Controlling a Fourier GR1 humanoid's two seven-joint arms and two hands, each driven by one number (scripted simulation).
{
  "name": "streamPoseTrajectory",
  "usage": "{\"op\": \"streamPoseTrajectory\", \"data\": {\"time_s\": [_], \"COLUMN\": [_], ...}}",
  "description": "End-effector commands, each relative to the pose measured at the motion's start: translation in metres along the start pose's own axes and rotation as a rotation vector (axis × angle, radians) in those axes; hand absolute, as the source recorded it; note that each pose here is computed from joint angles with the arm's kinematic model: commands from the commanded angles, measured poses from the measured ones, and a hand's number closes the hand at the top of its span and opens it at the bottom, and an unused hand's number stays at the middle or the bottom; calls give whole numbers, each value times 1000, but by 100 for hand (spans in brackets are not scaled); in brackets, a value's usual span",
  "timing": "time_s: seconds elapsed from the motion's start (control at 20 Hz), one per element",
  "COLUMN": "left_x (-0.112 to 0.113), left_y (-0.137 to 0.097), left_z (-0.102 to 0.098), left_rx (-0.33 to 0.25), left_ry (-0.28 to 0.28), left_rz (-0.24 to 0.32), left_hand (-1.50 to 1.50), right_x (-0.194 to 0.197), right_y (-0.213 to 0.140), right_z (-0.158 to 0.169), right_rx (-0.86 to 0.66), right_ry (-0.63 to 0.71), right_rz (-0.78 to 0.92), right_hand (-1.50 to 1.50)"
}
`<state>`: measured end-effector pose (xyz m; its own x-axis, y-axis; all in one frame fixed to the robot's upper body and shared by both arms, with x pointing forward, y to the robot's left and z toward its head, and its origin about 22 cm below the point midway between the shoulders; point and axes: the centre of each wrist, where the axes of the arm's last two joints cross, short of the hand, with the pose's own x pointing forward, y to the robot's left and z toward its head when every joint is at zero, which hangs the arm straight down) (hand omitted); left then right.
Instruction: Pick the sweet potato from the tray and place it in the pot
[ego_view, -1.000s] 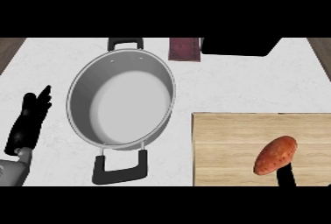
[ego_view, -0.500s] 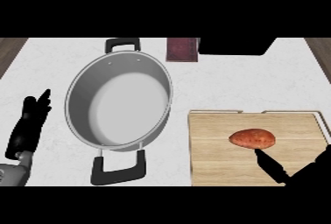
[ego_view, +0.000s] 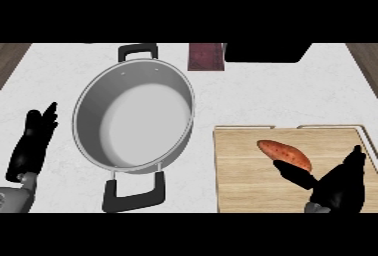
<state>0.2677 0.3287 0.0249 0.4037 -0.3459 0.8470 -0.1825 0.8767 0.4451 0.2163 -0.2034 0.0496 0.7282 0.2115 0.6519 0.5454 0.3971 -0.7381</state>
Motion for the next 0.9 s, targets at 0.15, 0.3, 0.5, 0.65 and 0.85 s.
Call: {"op": "streamPoseTrajectory", "data": {"time_s": [0.15,0.3,0.5,0.65,0.85], "left_x": [0,-2,1,-2,-11], "left_y": [-10,-2,3,13,25], "left_z": [-1,4,5,4,15], "left_rx": [5,0,-8,-13,-5], "left_ry": [0,7,9,2,3], "left_rz": [5,-12,-3,10,2], "left_hand": [0,0,0,0,0], "right_x": [13,13,13,10,5], "right_y": [10,6,17,33,24], "right_z": [-18,-7,-18,-7,-20], "right_rx": [22,32,42,66,-13], "right_ry": [204,208,210,219,136], "right_rz": [-24,-15,-25,-27,-11], "right_hand": [-150,-150,-150,-150,150]}}
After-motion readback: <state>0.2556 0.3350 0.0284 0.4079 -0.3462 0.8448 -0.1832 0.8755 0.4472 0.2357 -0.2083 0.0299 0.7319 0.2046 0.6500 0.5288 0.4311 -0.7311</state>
